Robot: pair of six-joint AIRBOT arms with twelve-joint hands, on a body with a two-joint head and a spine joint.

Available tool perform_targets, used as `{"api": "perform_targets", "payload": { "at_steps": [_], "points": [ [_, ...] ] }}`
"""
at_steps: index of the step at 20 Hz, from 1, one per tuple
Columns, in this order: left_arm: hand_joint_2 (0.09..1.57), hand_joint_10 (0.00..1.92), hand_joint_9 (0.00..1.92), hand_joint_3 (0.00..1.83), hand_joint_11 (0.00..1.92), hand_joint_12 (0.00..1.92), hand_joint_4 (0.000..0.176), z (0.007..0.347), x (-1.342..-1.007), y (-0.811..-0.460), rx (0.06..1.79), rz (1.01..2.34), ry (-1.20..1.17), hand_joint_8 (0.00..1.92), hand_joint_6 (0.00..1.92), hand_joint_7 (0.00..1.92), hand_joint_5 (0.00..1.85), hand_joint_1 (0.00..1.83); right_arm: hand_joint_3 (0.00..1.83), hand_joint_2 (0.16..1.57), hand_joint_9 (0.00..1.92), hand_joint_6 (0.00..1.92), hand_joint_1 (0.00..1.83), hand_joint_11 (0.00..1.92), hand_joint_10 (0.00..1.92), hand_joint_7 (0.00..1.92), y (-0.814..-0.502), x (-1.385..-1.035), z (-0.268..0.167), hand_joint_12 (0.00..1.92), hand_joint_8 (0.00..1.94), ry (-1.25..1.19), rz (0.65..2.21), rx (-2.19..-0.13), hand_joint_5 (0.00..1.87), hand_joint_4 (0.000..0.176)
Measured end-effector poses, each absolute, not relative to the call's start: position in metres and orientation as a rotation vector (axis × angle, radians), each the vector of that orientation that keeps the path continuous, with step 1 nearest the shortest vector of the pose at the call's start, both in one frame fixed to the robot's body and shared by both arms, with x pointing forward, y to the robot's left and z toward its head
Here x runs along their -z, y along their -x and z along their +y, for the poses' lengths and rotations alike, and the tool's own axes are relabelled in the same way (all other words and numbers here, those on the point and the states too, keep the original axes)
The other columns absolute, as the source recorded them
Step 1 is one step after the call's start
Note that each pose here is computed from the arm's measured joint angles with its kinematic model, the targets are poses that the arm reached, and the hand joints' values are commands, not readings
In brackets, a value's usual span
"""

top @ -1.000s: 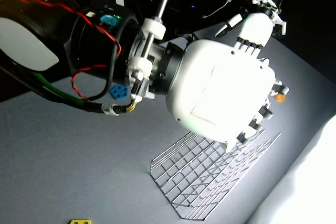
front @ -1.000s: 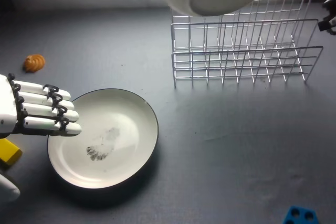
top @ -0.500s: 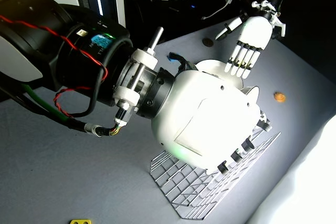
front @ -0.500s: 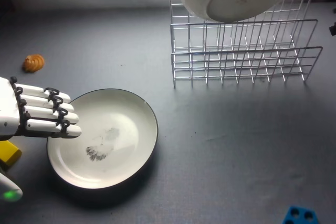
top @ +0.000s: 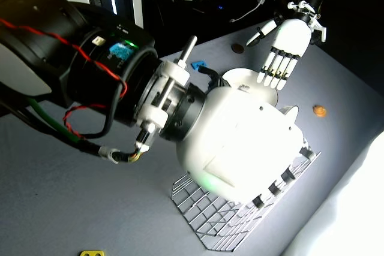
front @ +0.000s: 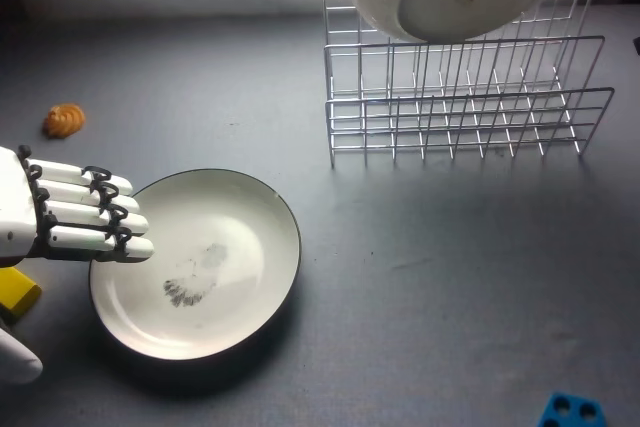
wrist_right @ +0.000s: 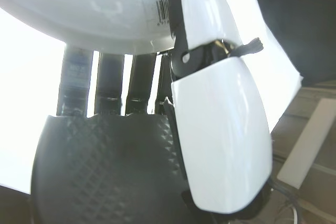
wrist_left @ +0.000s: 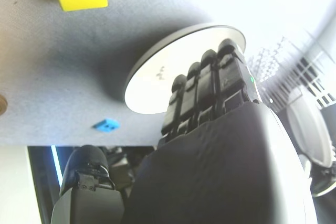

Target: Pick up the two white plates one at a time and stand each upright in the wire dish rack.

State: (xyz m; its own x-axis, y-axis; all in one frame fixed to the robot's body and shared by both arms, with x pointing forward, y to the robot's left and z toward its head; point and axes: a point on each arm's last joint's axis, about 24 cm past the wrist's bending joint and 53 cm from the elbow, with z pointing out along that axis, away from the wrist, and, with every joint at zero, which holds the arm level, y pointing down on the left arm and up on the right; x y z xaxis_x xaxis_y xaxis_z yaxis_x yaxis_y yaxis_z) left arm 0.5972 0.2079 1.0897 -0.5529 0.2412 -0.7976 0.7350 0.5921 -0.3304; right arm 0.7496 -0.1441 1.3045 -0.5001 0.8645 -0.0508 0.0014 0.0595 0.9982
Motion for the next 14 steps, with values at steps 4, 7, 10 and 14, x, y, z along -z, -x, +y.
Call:
{"api": "perform_targets", "payload": {
  "at_steps": [4, 7, 10, 14],
  "points": [
    [1.06, 0.00, 0.00, 0.00, 0.00, 0.00, 0.000, 0.210, -1.090, -0.599, 0.858, 2.095, -0.765, 0.00, 0.00, 0.00, 0.00, 0.00, 0.00, 1.09, 0.89, 0.97, 1.38, 0.72, 1.15, 1.11, -0.757, -1.294, -0.147, 1.37, 0.75, -0.920, 1.642, -1.506, 1.00, 0.000],
    [1.06, 0.00, 0.00, 0.00, 0.00, 0.00, 0.000, 0.211, -1.089, -0.601, 0.857, 2.097, -0.761, 0.00, 0.00, 0.00, 0.00, 0.00, 0.00, 1.08, 0.91, 0.96, 1.38, 0.73, 1.12, 1.13, -0.762, -1.281, -0.150, 1.36, 0.71, -0.980, 1.672, -1.486, 1.01, 0.000],
    [1.08, 0.00, 0.00, 0.01, 0.00, 0.00, 0.000, 0.211, -1.088, -0.602, 0.855, 2.100, -0.756, 0.00, 0.00, 0.00, 0.00, 0.00, 0.00, 1.09, 0.90, 1.04, 1.38, 0.75, 1.11, 1.13, -0.768, -1.275, -0.157, 1.29, 0.70, -1.022, 1.675, -1.473, 0.97, 0.000],
    [1.07, 0.00, 0.00, 0.00, 0.00, 0.00, 0.000, 0.211, -1.087, -0.603, 0.854, 2.100, -0.756, 0.00, 0.00, 0.00, 0.00, 0.00, 0.00, 1.08, 0.91, 0.95, 1.38, 0.72, 1.12, 1.13, -0.769, -1.273, -0.155, 1.35, 0.70, -1.046, 1.677, -1.484, 1.02, 0.000]
  ]
}}
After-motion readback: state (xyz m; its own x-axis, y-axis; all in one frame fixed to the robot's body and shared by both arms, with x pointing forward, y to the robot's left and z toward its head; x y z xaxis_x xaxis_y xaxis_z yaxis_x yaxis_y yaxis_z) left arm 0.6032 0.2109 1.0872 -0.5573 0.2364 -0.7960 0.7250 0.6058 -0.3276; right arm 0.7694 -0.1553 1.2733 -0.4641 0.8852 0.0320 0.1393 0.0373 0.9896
